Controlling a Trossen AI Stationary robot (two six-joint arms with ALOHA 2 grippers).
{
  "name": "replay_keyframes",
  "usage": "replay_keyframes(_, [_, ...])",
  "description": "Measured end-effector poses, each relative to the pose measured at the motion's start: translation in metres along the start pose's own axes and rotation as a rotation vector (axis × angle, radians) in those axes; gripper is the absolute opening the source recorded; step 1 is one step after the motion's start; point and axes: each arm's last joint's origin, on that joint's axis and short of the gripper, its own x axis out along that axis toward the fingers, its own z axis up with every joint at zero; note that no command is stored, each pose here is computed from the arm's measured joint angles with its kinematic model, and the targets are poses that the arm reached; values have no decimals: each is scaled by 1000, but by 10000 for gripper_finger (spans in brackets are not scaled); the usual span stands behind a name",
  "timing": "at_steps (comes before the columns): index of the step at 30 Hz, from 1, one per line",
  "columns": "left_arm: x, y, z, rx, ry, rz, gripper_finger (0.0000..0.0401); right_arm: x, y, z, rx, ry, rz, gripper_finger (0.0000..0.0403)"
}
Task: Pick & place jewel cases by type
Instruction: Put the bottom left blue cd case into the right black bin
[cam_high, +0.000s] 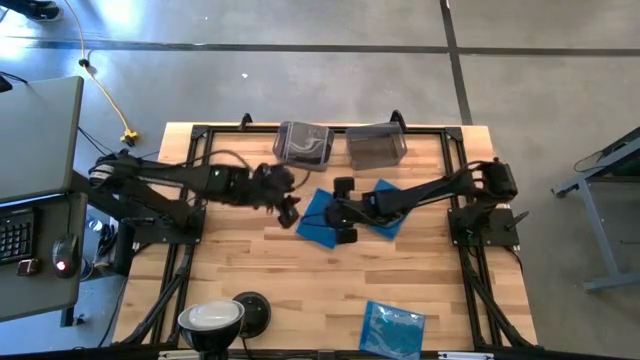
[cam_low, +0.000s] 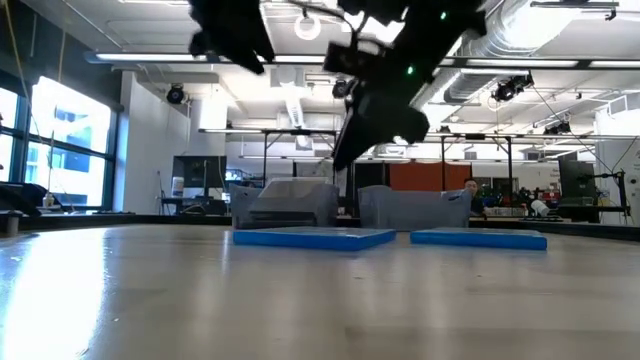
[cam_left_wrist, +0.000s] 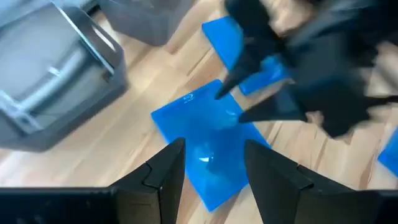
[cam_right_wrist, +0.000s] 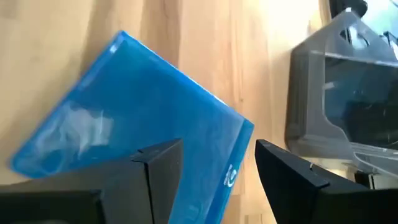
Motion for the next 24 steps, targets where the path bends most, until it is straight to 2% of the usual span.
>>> replay_keyframes(4, [35, 24, -5, -55, 58, -76, 161, -13, 5, -1, -30, 20, 22, 197])
replay_keyframes(6, [51, 31, -7, -98, 24, -144, 161, -18, 8, -2, -20, 38, 31, 197])
replay_keyframes(10, [84, 48, -33, -191, 77, -175, 161, -16, 19, -14, -22, 79, 52, 197])
replay_keyframes(15, [109, 65, -59, -321, 96, -149, 161, -5, 34, -45, -144, 117, 20, 197])
replay_keyframes(20, [129, 71, -71, -434, 108, -121, 161, 4, 47, -61, -292, -15, -26, 197])
replay_keyframes(24, [148, 71, -81, -504, 142, -79, 161, 11, 51, -75, -315, -127, 21, 197])
